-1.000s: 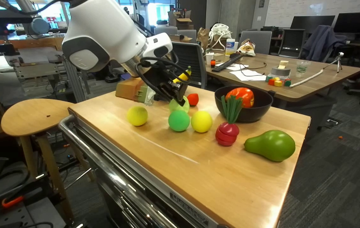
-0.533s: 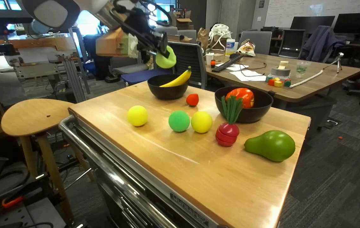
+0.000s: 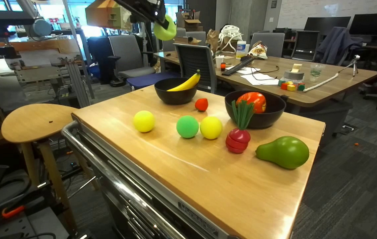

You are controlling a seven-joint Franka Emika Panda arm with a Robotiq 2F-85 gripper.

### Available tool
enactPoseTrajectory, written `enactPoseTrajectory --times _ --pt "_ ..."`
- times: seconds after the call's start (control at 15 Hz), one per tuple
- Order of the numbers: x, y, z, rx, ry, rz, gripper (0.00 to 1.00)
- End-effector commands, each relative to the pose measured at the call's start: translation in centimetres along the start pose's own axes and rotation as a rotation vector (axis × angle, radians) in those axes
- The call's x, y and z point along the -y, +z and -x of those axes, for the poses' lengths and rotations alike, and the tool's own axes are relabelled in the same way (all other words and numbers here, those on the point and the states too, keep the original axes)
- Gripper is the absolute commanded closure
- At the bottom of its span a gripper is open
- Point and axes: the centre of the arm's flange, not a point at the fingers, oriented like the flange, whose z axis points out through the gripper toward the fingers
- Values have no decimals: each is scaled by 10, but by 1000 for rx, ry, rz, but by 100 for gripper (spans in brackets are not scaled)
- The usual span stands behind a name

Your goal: Pick up the fruit toys from the table and put them in the two black bowls.

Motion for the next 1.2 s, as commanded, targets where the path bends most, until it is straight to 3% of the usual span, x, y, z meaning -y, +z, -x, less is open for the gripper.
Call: enactPoseTrajectory --times 0.0,0.4,0.47,0.53,0.8,0.93,1.07,1.13 --pt "-5 78 26 69 58 30 96" --pt "9 148 61 210 112 54 96" --pt "10 158 66 225 117 62 72" --pt "12 164 71 239 119 64 60" --pt "18 165 76 252 105 46 30" --pt "28 146 66 266 125 11 15" --pt "36 128 53 321 180 -33 1" --pt "38 117 46 358 213 -64 0"
